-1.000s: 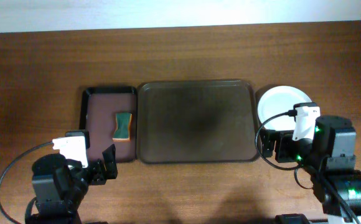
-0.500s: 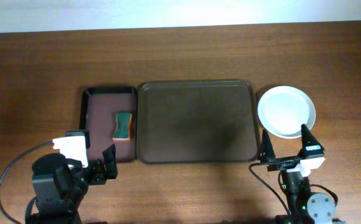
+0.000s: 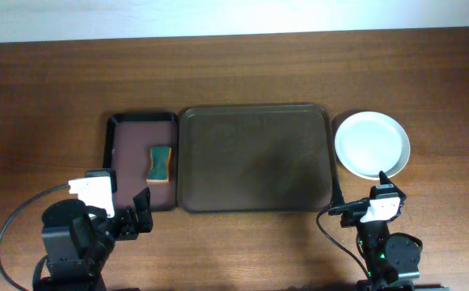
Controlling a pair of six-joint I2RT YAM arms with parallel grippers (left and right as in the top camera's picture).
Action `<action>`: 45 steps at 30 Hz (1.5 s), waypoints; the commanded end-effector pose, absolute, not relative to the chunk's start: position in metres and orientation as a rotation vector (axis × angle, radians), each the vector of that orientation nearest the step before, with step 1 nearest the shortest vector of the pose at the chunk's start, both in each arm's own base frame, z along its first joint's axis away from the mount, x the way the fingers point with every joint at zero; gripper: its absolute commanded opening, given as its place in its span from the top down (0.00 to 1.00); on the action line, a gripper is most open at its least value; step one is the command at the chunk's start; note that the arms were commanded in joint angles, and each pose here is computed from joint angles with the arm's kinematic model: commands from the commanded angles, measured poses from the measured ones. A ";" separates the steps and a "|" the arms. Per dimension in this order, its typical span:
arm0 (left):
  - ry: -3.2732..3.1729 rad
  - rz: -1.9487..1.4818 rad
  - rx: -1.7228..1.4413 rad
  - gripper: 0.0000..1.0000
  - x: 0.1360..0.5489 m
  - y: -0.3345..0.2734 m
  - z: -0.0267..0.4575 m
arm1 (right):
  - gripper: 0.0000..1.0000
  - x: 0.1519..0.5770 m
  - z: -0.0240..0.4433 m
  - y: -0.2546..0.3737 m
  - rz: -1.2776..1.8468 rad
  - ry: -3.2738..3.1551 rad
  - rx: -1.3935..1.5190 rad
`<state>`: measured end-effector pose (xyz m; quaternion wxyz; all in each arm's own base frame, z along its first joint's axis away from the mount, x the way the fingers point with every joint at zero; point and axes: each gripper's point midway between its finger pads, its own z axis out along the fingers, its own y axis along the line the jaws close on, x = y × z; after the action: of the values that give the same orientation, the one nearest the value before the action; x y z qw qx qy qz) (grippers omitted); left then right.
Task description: Clean dirty plates on tray and stack at the side
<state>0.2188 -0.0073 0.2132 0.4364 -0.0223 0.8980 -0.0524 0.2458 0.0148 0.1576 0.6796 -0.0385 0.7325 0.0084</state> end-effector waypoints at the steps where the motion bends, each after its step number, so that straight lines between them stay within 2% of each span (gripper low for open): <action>1: 2.228 -0.131 -0.032 0.00 0.219 -0.009 0.215 | 0.01 0.245 0.156 0.017 0.020 1.645 -0.099; 8: 2.196 -0.099 -0.042 0.01 0.211 -0.005 0.217 | 0.01 0.245 0.156 0.017 0.020 1.646 -0.099; 11: 2.044 -0.090 -0.028 0.01 0.209 -0.005 0.196 | 0.02 0.245 0.156 0.017 0.020 1.645 -0.099; 14: 1.848 -0.084 -0.007 0.01 0.221 -0.006 0.176 | 0.01 0.245 0.156 0.017 0.020 1.645 -0.099; 18: 1.535 -0.057 0.008 0.01 0.245 -0.007 0.189 | 0.01 0.245 0.156 0.017 0.020 1.645 -0.099; 22: 1.647 -0.026 0.047 0.01 0.246 -0.008 0.157 | 0.01 0.245 0.156 0.017 0.020 1.646 -0.099; 45: 1.647 -0.027 0.046 0.01 0.246 -0.008 0.157 | 0.01 0.245 0.156 0.017 0.020 1.645 -0.099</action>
<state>0.2458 -0.0088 0.1589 0.6799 0.0169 0.7329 -0.0178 0.2457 0.0151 0.1582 0.6805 -0.0416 0.7315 0.0063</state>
